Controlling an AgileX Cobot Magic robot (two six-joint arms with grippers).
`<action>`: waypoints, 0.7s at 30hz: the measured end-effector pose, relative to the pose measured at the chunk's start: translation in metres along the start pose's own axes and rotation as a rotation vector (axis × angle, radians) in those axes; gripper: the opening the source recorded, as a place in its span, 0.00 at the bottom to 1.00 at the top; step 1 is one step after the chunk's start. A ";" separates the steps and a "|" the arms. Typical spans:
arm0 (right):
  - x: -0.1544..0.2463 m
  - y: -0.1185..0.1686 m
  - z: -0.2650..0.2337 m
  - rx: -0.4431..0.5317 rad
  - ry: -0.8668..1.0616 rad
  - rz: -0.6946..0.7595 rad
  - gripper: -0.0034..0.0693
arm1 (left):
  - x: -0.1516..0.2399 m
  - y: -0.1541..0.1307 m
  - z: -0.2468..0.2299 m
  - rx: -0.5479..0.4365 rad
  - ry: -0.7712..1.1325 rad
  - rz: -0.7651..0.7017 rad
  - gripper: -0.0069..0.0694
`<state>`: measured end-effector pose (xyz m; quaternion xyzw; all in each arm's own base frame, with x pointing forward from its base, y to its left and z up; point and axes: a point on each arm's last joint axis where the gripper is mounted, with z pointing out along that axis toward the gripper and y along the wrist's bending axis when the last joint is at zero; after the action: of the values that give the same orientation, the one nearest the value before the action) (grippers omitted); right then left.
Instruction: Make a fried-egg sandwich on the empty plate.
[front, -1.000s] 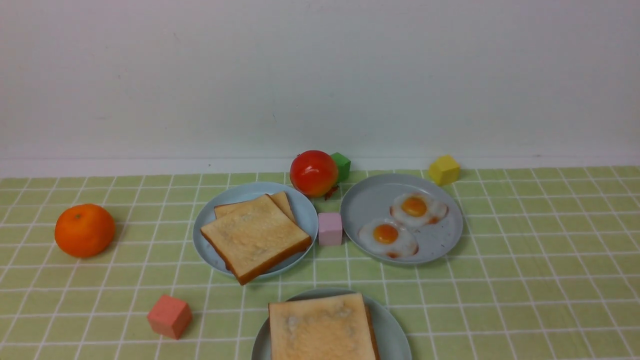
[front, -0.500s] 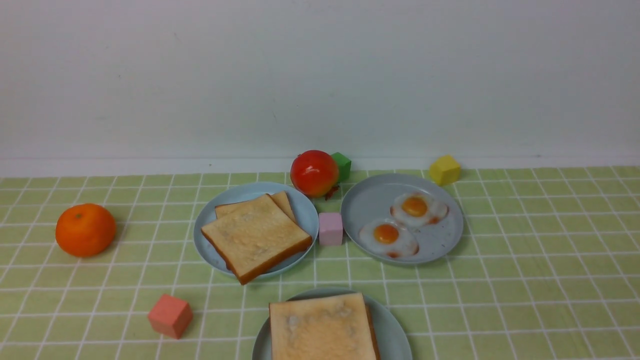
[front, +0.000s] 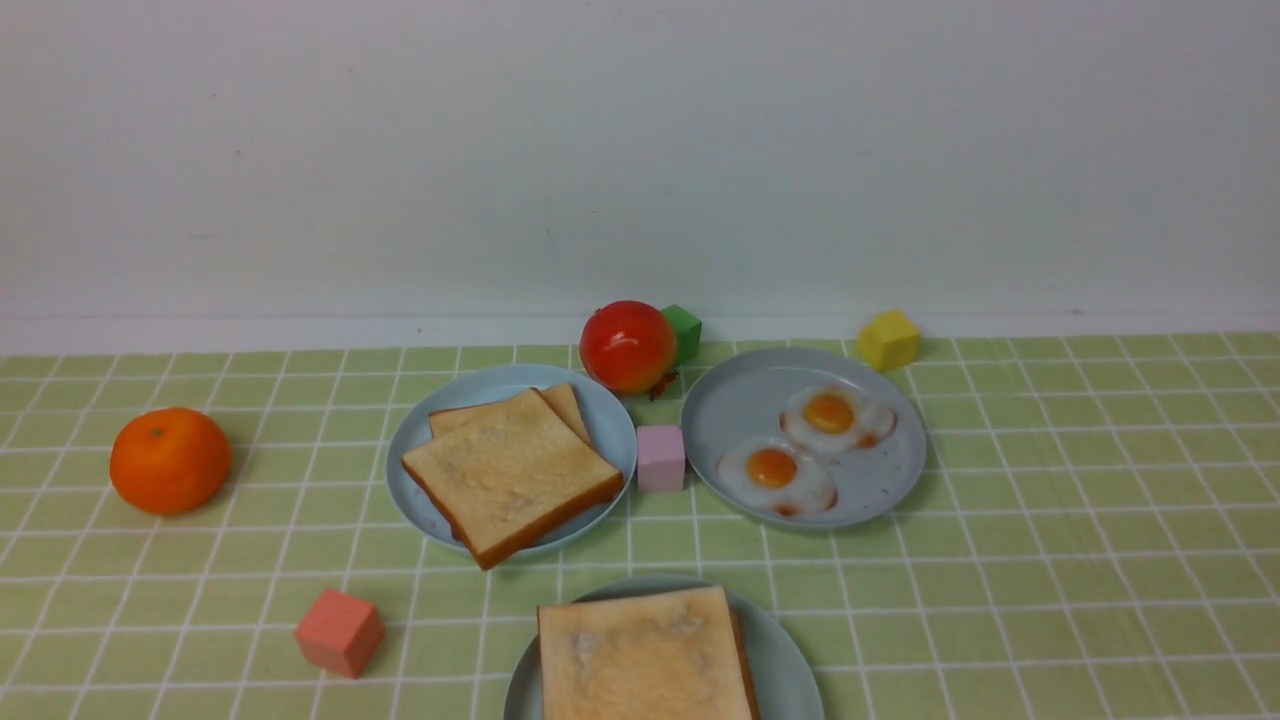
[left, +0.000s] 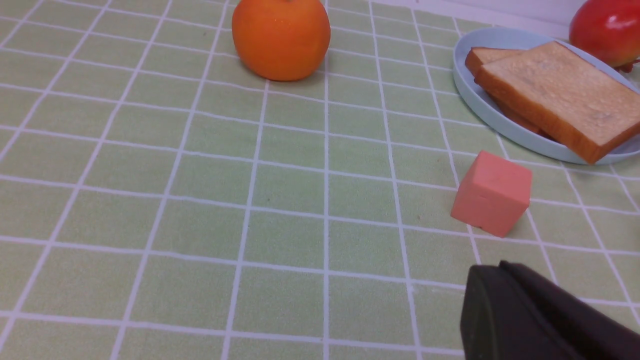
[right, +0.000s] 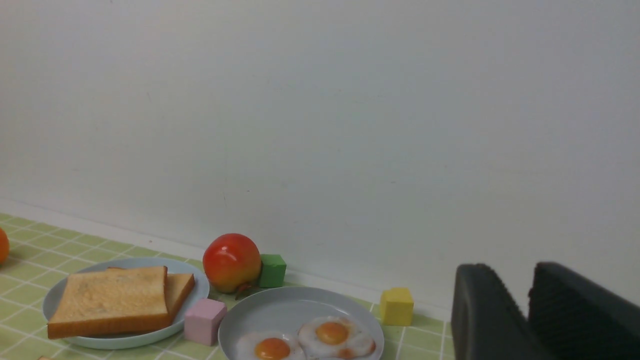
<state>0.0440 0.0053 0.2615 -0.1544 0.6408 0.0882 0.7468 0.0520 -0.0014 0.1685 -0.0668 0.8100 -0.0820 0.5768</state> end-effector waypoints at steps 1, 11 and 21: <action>0.000 0.000 0.000 0.000 0.000 0.000 0.29 | 0.000 0.000 0.000 0.000 0.000 0.000 0.09; 0.012 0.003 0.000 -0.018 0.100 0.211 0.32 | 0.000 0.000 0.000 0.000 0.000 -0.001 0.10; 0.033 0.011 -0.002 0.036 0.258 0.230 0.33 | 0.000 0.000 0.000 0.000 0.000 -0.002 0.11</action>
<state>0.0442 0.0132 0.2270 -0.0768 0.7463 0.1412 0.6459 0.0520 -0.0014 0.1686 -0.0675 0.8098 -0.0825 0.5769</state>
